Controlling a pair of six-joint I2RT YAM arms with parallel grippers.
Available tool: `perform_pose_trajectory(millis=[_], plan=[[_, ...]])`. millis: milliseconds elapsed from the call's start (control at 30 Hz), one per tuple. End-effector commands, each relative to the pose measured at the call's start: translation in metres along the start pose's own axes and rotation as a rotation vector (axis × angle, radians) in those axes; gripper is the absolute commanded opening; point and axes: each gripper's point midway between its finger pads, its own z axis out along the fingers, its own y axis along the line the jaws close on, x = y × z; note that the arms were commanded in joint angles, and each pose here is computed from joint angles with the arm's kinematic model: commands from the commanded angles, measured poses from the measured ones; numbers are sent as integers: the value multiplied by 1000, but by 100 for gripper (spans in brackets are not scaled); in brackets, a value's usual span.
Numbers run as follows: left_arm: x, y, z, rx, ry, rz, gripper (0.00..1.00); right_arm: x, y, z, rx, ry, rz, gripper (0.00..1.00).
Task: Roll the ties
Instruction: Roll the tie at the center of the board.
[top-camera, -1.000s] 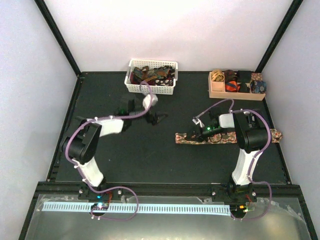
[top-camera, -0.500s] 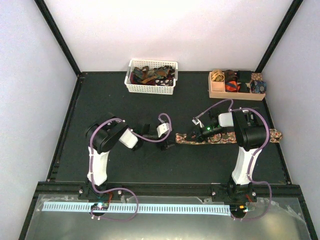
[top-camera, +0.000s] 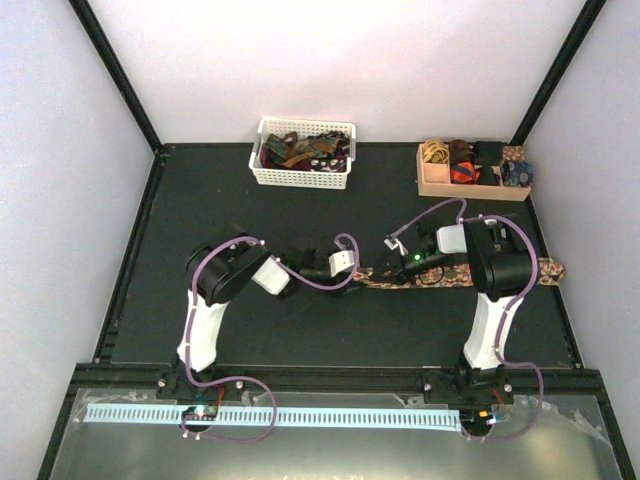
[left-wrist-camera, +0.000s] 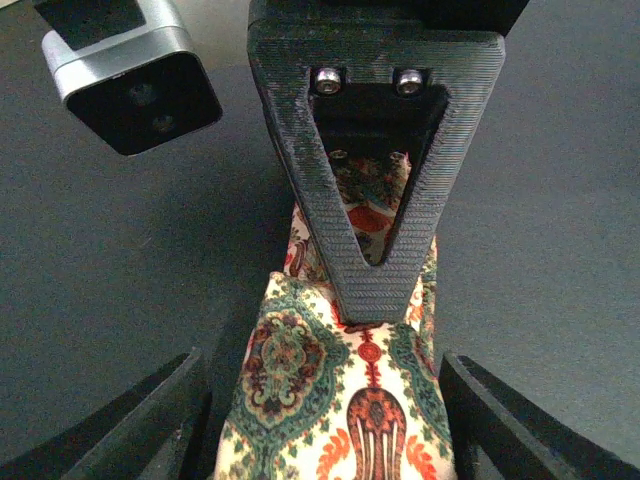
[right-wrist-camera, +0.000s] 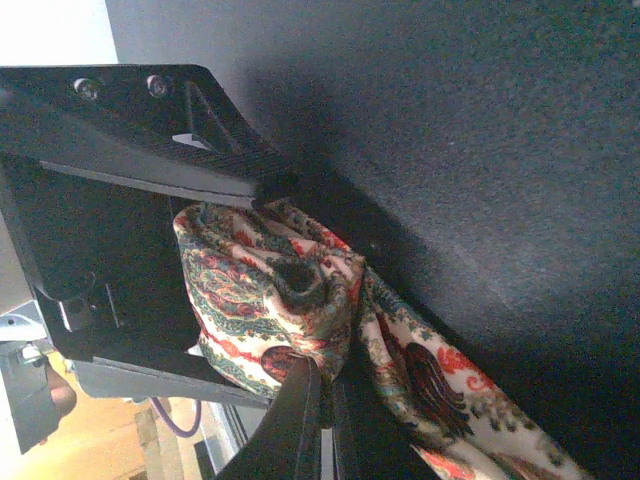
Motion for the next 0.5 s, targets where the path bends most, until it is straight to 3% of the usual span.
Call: perform_pose_trajectory(millis=[0,233,467], plan=[[6,3,9,-3,48,48,63,12,-33,6,127,34,42,4],[11,2,-2,-10,154,108,49,6,-24,2,116,15,9,8],[23,5,-11,-23,294,94,44,-8,-2,-16,120,-22,-78,28]])
